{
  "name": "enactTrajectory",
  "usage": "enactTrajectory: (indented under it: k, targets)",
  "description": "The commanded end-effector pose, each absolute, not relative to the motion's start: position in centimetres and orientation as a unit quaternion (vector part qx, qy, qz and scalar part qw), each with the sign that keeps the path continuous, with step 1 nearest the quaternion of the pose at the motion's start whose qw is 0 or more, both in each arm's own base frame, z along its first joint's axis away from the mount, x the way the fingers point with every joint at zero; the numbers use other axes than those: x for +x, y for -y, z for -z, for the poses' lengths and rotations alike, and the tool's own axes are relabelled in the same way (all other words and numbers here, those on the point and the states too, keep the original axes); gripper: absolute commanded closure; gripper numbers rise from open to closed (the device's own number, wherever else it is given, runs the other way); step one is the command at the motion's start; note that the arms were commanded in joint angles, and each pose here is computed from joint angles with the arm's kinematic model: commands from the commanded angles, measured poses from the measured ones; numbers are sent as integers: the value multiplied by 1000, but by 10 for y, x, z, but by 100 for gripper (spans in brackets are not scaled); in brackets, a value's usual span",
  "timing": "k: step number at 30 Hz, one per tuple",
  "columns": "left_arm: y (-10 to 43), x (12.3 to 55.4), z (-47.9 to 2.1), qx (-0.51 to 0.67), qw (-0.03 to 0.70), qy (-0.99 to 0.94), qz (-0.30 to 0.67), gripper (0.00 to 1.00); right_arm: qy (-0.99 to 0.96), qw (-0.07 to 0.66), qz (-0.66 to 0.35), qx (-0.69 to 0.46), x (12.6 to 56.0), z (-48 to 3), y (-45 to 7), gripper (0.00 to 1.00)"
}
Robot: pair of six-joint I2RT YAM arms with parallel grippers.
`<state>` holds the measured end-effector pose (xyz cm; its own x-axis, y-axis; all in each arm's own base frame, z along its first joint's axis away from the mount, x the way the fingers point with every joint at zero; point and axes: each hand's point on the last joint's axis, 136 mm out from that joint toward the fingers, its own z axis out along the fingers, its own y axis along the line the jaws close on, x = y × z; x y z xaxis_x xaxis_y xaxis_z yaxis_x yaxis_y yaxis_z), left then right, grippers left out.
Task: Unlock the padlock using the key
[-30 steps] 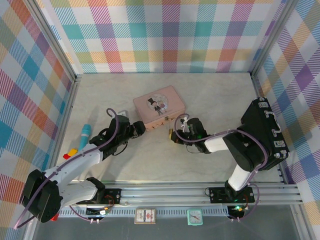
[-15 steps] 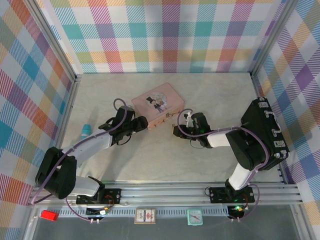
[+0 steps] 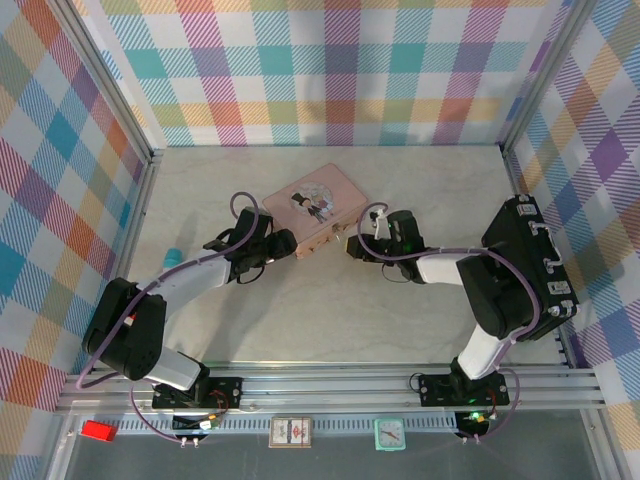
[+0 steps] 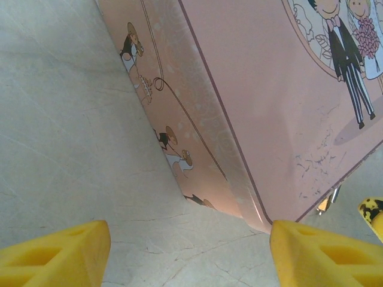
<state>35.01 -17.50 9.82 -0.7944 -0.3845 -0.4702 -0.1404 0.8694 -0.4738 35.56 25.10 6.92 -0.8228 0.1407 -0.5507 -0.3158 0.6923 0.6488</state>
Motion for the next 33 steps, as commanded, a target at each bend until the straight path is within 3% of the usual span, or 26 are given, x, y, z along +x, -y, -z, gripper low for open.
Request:
enactTrajectory:
  k: [1,10,19,28,33]
  targets:
    - [179,363,-104,-150,289,-918,226,30,-870,294,-386,-86,359,-66,-256,63]
    - [184,382,-108,-163,295,-908,249,31,-862,325,-353,-162,383,-72,-264,62]
    - [182,398,-104,-175,295,-907,244,32,-870,304,-331,-202,390,-58,-267,70]
    - [184,403,-93,-181,285,-909,245,34,-864,281,-350,-229,383,-48,-273,67]
    - [187,406,-85,-181,274,-912,246,35,-859,272,-369,-227,382,-48,-278,76]
